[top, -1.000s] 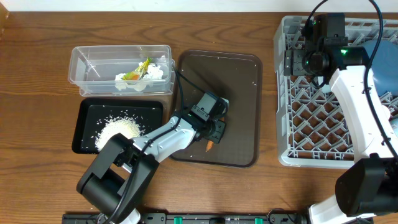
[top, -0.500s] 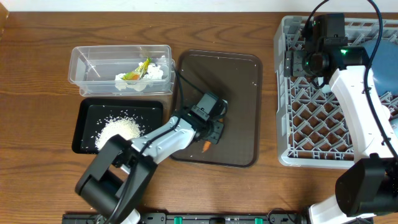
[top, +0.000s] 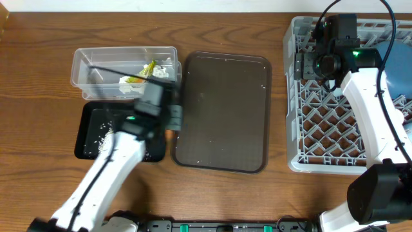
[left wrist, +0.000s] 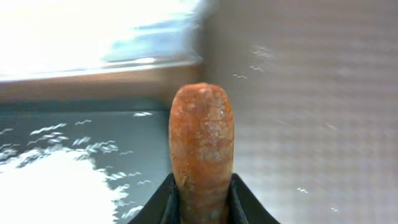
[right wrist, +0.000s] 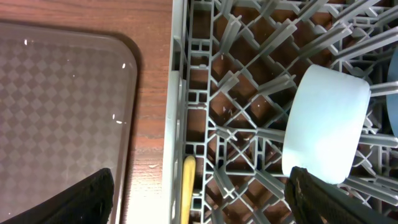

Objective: Sort waste into correct bins and load items into the dishwasher rack

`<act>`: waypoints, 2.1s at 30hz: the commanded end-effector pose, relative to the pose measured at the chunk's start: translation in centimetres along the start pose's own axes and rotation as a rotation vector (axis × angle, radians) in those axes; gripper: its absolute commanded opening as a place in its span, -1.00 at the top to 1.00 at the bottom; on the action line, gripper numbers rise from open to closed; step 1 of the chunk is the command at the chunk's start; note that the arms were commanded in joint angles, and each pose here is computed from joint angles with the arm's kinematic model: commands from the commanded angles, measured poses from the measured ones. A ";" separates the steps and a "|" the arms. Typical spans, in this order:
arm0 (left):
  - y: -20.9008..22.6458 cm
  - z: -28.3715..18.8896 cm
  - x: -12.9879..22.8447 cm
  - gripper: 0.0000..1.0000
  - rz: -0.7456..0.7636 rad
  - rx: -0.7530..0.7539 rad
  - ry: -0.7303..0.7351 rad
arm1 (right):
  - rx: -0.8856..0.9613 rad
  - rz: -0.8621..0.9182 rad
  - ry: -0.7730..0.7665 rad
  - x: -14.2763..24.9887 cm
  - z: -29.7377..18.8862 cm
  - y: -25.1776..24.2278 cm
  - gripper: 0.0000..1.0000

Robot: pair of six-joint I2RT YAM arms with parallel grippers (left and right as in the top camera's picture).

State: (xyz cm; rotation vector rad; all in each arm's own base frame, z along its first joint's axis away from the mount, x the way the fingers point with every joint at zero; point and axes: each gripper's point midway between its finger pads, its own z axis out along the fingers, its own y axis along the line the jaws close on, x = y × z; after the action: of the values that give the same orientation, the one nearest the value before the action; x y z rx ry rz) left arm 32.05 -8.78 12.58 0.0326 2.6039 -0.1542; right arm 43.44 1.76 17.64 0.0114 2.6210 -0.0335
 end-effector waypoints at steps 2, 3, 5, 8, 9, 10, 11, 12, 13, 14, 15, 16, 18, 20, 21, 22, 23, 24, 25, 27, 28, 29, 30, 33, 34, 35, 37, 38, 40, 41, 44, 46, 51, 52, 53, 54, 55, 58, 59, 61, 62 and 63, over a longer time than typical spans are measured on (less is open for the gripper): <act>5.6 -0.8 -0.3 0.63 -0.175 -0.112 -0.004 | 0.009 -0.009 0.008 0.1 0.4 -0.3 -0.75; 6.7 -0.8 -0.1 0.63 -0.224 -0.132 0.005 | 0.009 -0.009 0.008 0.1 0.4 -0.3 -0.75; 8.9 -0.7 0.3 0.63 -0.312 -0.171 0.020 | 0.009 -0.009 0.008 0.1 0.4 -0.3 -0.75; 11.8 -0.2 1.1 0.69 -0.448 -0.225 0.042 | 0.009 -0.009 0.010 0.1 0.4 -0.3 -0.75; 12.4 0.0 1.3 0.70 -0.482 -0.237 0.051 | 0.009 -0.009 0.009 0.1 0.4 -0.3 -0.75; 13.2 0.3 1.6 0.70 -0.529 -0.251 0.061 | 0.009 -0.009 0.010 0.1 0.4 -0.3 -0.75; 13.8 0.7 2.0 0.70 -0.573 -0.263 0.072 | 0.009 -0.009 0.010 0.1 0.4 -0.3 -0.75; 14.3 1.0 2.3 0.70 -0.614 -0.275 0.083 | 0.009 -0.009 0.010 0.1 0.4 -0.3 -0.75; 14.8 1.4 2.7 0.70 -0.649 -0.286 0.098 | 0.009 -0.009 0.010 0.1 0.4 -0.3 -0.75; 15.2 1.9 3.1 0.70 -0.680 -0.297 0.114 | 0.008 -0.009 0.010 0.1 0.4 -0.3 -0.75; 15.6 2.4 3.7 0.69 -0.716 -0.309 0.136 | 0.009 -0.009 0.010 0.1 0.4 -0.3 -0.75; 15.9 2.9 4.2 0.69 -0.742 -0.318 0.156 | 0.009 -0.009 0.011 0.2 0.4 -0.3 -0.75; 16.4 4.0 5.1 0.69 -0.788 -0.336 0.193 | 0.009 -0.009 0.011 0.2 0.4 -0.3 -0.75; 16.6 5.2 5.5 0.69 -0.799 -0.343 0.215 | 0.009 -0.009 0.011 0.2 0.4 -0.3 -0.75; 16.7 5.7 5.6 0.69 -0.799 -0.343 0.219 | 0.009 -0.009 0.011 0.2 0.4 -0.3 -0.75; 16.8 6.2 5.6 0.68 -0.799 -0.343 0.220 | 0.009 -0.009 0.011 0.2 0.4 -0.3 -0.75; 16.9 6.6 5.6 0.69 -0.799 -0.343 0.220 | 0.009 -0.009 0.012 0.2 0.4 -0.3 -0.75; 17.0 7.0 5.5 0.68 -0.799 -0.343 0.218 | 0.009 -0.009 0.013 0.2 0.4 -0.3 -0.75; 17.0 7.3 5.5 0.68 -0.799 -0.342 0.215 | 0.009 -0.009 0.014 0.2 0.4 -0.3 -0.75; 17.2 7.8 5.4 0.67 -0.799 -0.341 0.212 | 0.009 -0.009 0.017 0.3 0.4 -0.3 -0.74; 17.2 8.1 5.5 0.67 -0.799 -0.342 0.212 | 0.009 -0.009 0.017 0.3 0.4 -0.3 -0.75; 17.3 8.3 5.5 0.67 -0.799 -0.342 0.214 | 0.009 -0.009 0.018 0.3 0.4 -0.3 -0.75; 17.3 8.5 5.6 0.56 -0.799 -0.343 0.216 | 0.009 -0.009 0.018 0.3 0.4 -0.3 -0.75; 17.3 8.6 5.6 0.53 -0.798 -0.343 0.219 | 0.009 -0.009 0.018 0.3 0.4 -0.3 -0.75; 17.3 8.6 5.6 0.52 -0.798 -0.343 0.219 | 0.009 -0.009 0.018 0.3 0.4 -0.3 -0.76; 17.3 8.6 5.7 0.50 -0.798 -0.344 0.220 | 0.009 -0.009 0.018 0.3 0.4 -0.3 -0.76; 17.3 8.5 5.6 0.35 -0.797 -0.343 0.219 | 0.009 -0.009 0.017 0.3 0.4 -0.3 -0.76; 17.3 8.5 5.6 0.31 -0.794 -0.341 0.218 | 0.009 -0.009 0.017 0.3 0.4 -0.3 -0.76; 17.2 8.2 5.5 0.19 -0.794 -0.338 0.216 | 0.009 -0.008 0.017 0.3 0.4 -0.3 -0.76; 17.2 8.0 5.3 0.12 -0.794 -0.337 0.210 | 0.009 0.001 0.017 0.3 0.4 -0.3 -0.75; 17.1 6.9 4.4 0.03 -0.755 -0.324 0.176 | 0.009 0.065 0.013 0.2 0.4 -0.3 -0.75; 16.9 5.7 3.4 0.02 -0.711 -0.310 0.140 | 0.010 0.098 0.004 0.0 0.4 -0.5 -0.79; 14.6 2.6 0.3 -0.26 -0.503 -0.230 0.034 | -0.070 0.087 -0.032 -1.0 0.4 0.0 -0.98; 13.6 2.2 -0.2 -0.41 -0.439 -0.192 0.022 | -0.096 0.065 -0.042 -1.3 0.3 0.3 -0.98; 12.5 1.9 -0.6 -0.53 -0.379 -0.156 0.016 | -0.115 0.045 -0.051 -1.5 0.3 0.5 -0.98; 11.2 1.7 -0.8 -0.58 -0.312 -0.114 0.015 | -0.136 0.029 -0.060 -1.7 0.2 0.7 -0.99; 10.2 1.7 -0.8 -0.61 -0.263 -0.086 0.023 | -0.150 0.023 -0.064 -1.8 0.2 0.7 -0.98; 8.4 1.7 0.6 -0.68 -0.182 -0.061 0.097 | -0.167 0.038 -0.053 -1.6 0.2 0.3 -0.99; 8.0 1.7 1.4 -0.69 -0.177 -0.059 0.132 | -0.174 0.048 -0.037 -1.2 0.2 0.1 -0.99; 7.8 1.5 3.0 -0.72 -0.177 -0.061 0.196 | -0.178 0.082 0.006 -0.2 0.3 -0.7 -0.99; 7.8 1.3 3.7 -0.72 -0.184 -0.065 0.227 | -0.172 0.099 0.028 0.4 0.3 -1.2 -0.98; 7.9 1.0 4.6 -0.72 -0.203 -0.070 0.261 | -0.163 0.123 0.063 1.3 0.3 -1.9 -0.99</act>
State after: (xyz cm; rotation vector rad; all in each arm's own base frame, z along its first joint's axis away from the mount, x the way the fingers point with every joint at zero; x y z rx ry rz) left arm 29.82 -1.03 8.52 -0.2943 2.8267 -0.1306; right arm 43.23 1.03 17.64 0.0708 2.6290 0.1877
